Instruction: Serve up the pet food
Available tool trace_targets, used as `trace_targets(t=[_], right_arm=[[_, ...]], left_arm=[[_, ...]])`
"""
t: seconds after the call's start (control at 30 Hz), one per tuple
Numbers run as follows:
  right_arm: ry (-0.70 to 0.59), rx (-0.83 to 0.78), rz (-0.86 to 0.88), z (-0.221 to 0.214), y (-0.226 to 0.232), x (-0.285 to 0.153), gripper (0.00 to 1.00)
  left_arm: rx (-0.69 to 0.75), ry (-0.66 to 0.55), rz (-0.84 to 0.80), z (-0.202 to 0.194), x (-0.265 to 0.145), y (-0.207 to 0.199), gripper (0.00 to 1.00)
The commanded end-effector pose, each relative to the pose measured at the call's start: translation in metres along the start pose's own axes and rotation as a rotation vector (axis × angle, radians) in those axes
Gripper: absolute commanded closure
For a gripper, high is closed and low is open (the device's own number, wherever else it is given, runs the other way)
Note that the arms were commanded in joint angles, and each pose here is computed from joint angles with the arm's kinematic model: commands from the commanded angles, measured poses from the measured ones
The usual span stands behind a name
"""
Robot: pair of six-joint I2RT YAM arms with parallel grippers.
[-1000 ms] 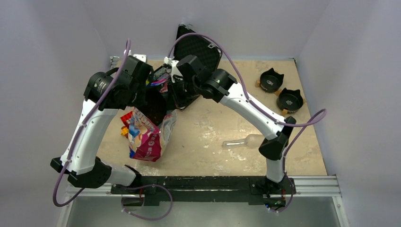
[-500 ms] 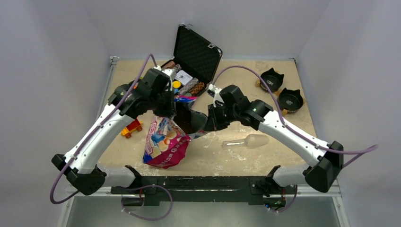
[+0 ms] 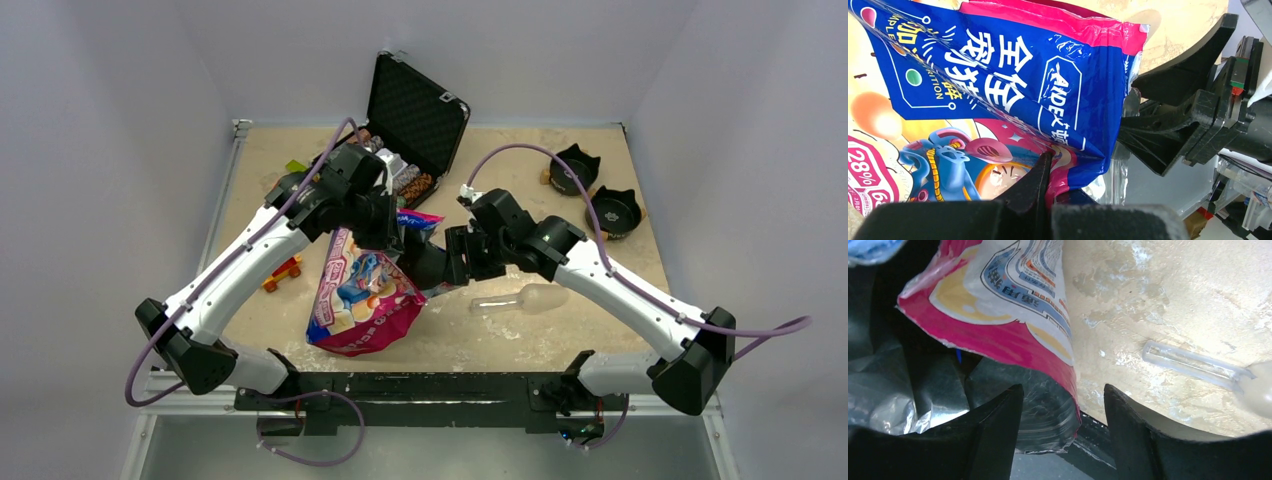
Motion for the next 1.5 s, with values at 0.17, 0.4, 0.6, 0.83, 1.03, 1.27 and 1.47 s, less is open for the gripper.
trace_targets(t=[0.17, 0.4, 0.6, 0.83, 1.03, 1.27, 1.47], right_arm=[[-0.094, -0.223, 0.097, 0.024, 0.02, -0.002, 0.34], [-0.187, -0.374, 0.173, 0.048, 0.046, -0.004, 0.34], [-0.243, -0.4, 0.268, 0.055, 0.079, -0.005, 0.34], [-0.285, -0.031, -0.085, 0.073, 0.059, 0.019, 0.9], [-0.308, -0.114, 0.126, 0.075, 0.088, 0.006, 1.0], [-0.299, -0.098, 0.217, 0.079, 0.107, -0.011, 1.0], [-0.278, -0.116, 0.261, 0.082, 0.119, -0.017, 1.0]], left_arm=[[0.057, -0.058, -0.191, 0.016, -0.039, -0.035, 1.0], [0.075, -0.056, -0.198, 0.013, -0.05, -0.036, 1.0], [0.06, -0.044, -0.198, 0.013, -0.047, -0.036, 1.0], [0.032, -0.059, -0.109, 0.012, -0.046, -0.026, 1.0], [0.046, -0.026, 0.001, 0.005, -0.041, -0.009, 0.99], [0.099, -0.034, 0.104, 0.006, -0.038, 0.005, 0.74], [0.102, -0.01, 0.143, 0.005, -0.027, 0.012, 0.61]])
Point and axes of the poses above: each gripper's point midway between its finger pads, its own x axis out along the fingers, its own y axis along the line the jaws close on, z = x × y, the point moved 6 cm from there along -x, back along the fingers, and after that the axes turned 10 degrees about x, right-handed, at the moved point
